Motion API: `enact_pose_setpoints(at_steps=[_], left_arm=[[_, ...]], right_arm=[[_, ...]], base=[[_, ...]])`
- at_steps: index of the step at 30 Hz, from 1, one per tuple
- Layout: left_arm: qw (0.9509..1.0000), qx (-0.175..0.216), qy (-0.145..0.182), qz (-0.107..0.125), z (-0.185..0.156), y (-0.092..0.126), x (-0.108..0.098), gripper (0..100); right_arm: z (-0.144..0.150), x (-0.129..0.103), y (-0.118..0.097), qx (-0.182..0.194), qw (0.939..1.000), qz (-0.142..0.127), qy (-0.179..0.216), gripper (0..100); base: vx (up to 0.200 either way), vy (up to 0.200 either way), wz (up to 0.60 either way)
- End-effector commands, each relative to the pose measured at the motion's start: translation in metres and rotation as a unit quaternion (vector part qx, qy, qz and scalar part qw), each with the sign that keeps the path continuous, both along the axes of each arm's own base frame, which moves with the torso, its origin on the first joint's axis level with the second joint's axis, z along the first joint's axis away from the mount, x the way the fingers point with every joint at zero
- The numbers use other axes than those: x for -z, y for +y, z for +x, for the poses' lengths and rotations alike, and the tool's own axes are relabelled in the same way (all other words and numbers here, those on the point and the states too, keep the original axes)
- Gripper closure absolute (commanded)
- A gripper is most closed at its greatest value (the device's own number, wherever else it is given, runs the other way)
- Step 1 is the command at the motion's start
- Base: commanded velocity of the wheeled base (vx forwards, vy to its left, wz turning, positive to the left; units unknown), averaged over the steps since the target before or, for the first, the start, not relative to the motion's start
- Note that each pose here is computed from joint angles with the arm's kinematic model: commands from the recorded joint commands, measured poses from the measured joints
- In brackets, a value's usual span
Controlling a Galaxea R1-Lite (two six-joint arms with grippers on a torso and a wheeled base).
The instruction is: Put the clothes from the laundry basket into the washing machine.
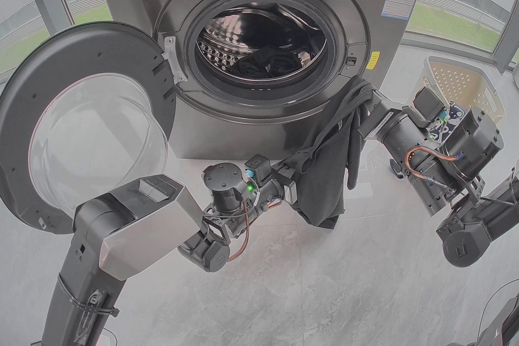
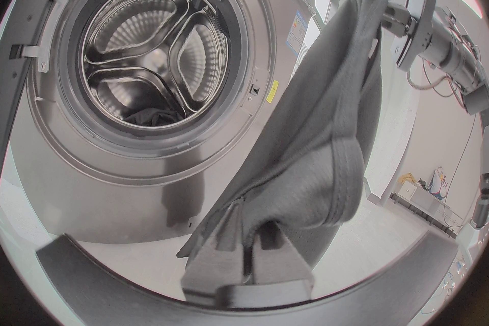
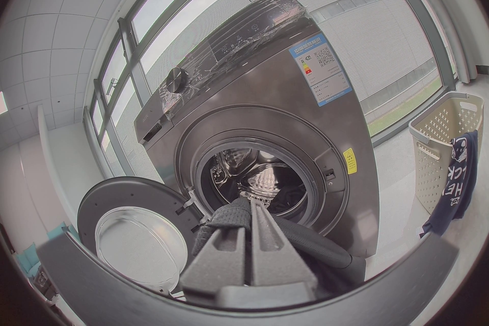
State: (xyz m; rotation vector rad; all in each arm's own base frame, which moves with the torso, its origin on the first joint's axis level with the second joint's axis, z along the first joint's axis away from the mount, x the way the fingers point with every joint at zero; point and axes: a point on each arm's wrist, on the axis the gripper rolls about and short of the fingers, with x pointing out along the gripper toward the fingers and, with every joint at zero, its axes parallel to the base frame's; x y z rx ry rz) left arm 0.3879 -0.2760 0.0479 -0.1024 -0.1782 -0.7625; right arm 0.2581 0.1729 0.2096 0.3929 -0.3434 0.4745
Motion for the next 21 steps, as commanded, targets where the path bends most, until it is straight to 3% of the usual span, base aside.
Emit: enact_pose_setpoints(at_steps=[1, 9, 15, 18, 21], left_arm=[[0.9997, -0.006, -0.018, -0.014, -0.006, 0.011, -0.029, 100], [0.9984, -0.05, -0.019, -0.019, -0.045, 0.069, -0.075, 100], [0.9941, -0.081, -0.035, -0.063, -0.082, 0.113, -0.125, 100], [0.9921, -0.089, -0.051, -0.073, -0.1, 0.13, -0.144, 100], [0.9912, -0.091, -0.058, -0.076, -0.107, 0.135, -0.15, 100]], right_arm=[[0.0, 0.001, -0.001, 0.001, 1.0, -0.001, 0.003, 100], [0.002, 0.004, -0.002, 0.007, 0.9999, -0.003, 0.007, 100], [0.003, 0.006, -0.003, 0.008, 0.9999, -0.005, 0.01, 100], [0.003, 0.007, -0.003, 0.008, 0.9999, -0.006, 0.013, 100], [0.003, 0.007, -0.003, 0.007, 0.9999, -0.005, 0.013, 100]], base=[[0.0, 0.0, 0.0], [0.0, 0.0, 0.0], [0.0, 0.0, 0.0], [0.0, 0.0, 0.0], [0.0, 0.0, 0.0]])
